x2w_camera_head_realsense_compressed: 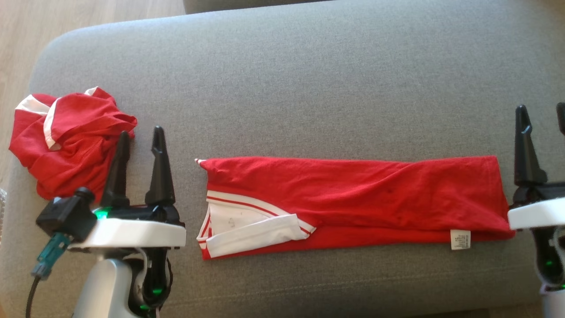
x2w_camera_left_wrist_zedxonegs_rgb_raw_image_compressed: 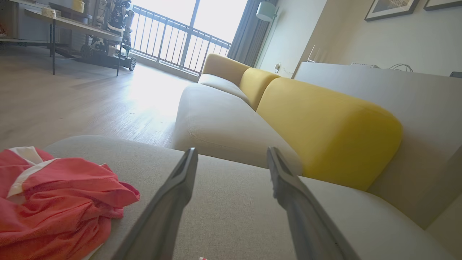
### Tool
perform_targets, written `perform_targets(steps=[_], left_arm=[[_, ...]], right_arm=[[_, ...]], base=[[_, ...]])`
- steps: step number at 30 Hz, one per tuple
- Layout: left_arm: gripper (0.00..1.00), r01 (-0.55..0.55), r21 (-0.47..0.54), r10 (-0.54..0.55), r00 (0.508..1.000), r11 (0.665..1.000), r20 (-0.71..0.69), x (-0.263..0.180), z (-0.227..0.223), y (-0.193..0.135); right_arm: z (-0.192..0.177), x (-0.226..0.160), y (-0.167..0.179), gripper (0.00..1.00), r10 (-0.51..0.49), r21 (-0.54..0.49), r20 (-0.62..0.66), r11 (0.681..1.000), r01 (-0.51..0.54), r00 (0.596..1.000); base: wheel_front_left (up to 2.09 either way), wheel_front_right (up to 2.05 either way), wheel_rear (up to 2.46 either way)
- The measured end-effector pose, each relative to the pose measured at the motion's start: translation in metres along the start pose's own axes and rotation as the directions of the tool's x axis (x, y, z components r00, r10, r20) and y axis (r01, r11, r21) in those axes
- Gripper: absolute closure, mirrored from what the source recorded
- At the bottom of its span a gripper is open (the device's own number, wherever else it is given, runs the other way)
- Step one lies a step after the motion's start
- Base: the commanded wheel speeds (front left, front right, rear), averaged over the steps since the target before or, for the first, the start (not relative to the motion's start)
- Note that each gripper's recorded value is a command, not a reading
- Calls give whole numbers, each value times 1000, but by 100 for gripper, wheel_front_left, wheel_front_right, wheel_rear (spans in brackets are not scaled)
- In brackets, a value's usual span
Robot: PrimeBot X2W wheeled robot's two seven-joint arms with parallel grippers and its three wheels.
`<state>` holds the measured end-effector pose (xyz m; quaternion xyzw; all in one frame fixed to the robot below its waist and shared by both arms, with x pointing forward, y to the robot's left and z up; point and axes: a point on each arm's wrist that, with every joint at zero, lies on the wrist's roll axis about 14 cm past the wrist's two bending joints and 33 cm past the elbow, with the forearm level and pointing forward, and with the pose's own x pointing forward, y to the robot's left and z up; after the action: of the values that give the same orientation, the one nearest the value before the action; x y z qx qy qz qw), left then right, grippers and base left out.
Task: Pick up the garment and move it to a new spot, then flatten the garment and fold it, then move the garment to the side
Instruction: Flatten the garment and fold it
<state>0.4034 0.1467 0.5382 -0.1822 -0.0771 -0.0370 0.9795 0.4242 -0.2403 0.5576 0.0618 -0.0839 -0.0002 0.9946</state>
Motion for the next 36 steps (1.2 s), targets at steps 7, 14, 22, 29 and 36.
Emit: perform_targets(steps=[7, 14, 22, 29, 36], left_arm=[[0, -74, -4, 74, 997, 997, 38, -3, 10, 12], [0, -98, -7, 98, 993, 995, -66, -20, -22, 9], [0, -114, -7, 113, 991, 994, -78, -21, -26, 9], [0, -112, 6, 112, 989, 994, -95, -17, -34, 11], [0, -110, 27, 112, 987, 994, -116, -8, -44, 14]], right_arm=[[4, -17, 7, 0, -46, 48, 84, 998, 42, 995], [-13, -23, 13, 0, -32, -17, 41, 999, 33, 999], [-38, -28, 5, 0, -60, -17, -35, 998, 59, 998], [-110, -50, -23, 0, -167, -9, -292, 985, 172, 942], [-139, -41, -39, 0, -226, -11, -386, 971, 241, 894]], base=[[0, 0, 0], [0, 0, 0], [0, 0, 0], [0, 0, 0], [0, 0, 0]])
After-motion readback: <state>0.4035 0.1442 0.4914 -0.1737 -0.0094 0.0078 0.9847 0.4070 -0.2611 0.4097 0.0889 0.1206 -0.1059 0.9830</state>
